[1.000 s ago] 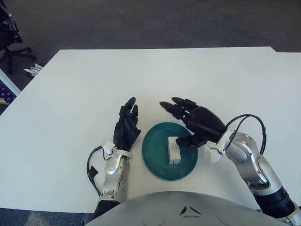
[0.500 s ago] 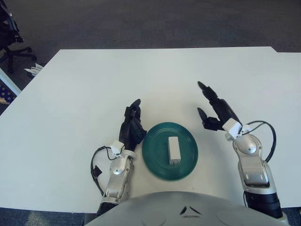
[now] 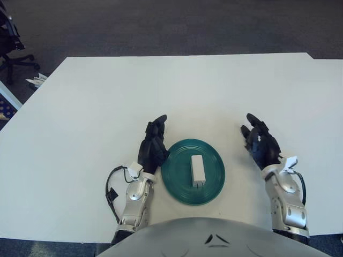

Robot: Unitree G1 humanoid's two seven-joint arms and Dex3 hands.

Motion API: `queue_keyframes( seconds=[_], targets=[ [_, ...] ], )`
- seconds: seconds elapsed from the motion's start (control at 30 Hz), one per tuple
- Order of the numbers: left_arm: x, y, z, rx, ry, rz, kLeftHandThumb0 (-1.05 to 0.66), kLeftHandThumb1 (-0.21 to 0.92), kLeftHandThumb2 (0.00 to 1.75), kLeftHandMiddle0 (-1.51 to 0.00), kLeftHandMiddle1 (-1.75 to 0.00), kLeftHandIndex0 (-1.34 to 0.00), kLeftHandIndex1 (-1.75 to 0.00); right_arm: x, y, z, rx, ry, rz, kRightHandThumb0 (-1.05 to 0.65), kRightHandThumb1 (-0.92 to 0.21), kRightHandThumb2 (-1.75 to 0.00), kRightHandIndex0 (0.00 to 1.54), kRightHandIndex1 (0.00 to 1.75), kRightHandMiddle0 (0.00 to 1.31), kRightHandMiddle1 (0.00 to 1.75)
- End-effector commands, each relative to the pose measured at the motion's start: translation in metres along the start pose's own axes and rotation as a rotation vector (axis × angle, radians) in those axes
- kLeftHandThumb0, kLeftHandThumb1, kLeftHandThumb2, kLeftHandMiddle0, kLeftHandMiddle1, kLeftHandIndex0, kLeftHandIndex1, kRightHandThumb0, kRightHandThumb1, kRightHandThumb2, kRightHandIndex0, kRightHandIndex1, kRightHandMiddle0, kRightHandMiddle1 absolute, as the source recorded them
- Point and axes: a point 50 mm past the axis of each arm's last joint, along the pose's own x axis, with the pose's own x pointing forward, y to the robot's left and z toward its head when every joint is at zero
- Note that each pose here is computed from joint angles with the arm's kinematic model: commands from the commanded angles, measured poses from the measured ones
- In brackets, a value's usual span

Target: Put the charger into the plate.

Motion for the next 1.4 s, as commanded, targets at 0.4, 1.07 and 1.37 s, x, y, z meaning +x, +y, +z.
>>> queue_keyframes(
  seconds=[0.4, 1.07, 1.37],
  targets=[
    [-0.012, 0.017, -0.014, -0.063, 0.112, 0.092, -1.05, 0.92, 0.99, -0.28, -0.01, -0.19, -0.84, -0.018, 0.0, -0.04, 0.131, 0.096, 0.009, -0.98, -0.92, -0.7, 0.17, 0.0, 0.0, 0.63],
    [-0.015, 0.029, -0.016, -0.028, 0.138, 0.09, -1.05, 0.92, 1.02, -0.23, 0.0, -0.04, -0.74, -0.025, 0.001, -0.057, 0.11, 0.134, 0.0, -0.98, -0.92, -0.67, 0.26, 0.02, 0.02, 0.75],
    [-0.018, 0.027, -0.015, -0.016, 0.153, 0.103, -1.05, 0.92, 1.03, -0.21, 0.0, 0.0, -0.71, -0.025, 0.003, -0.058, 0.058, 0.116, 0.021, -0.99, -0.92, -0.68, 0.29, 0.03, 0.04, 0.78]
  ],
)
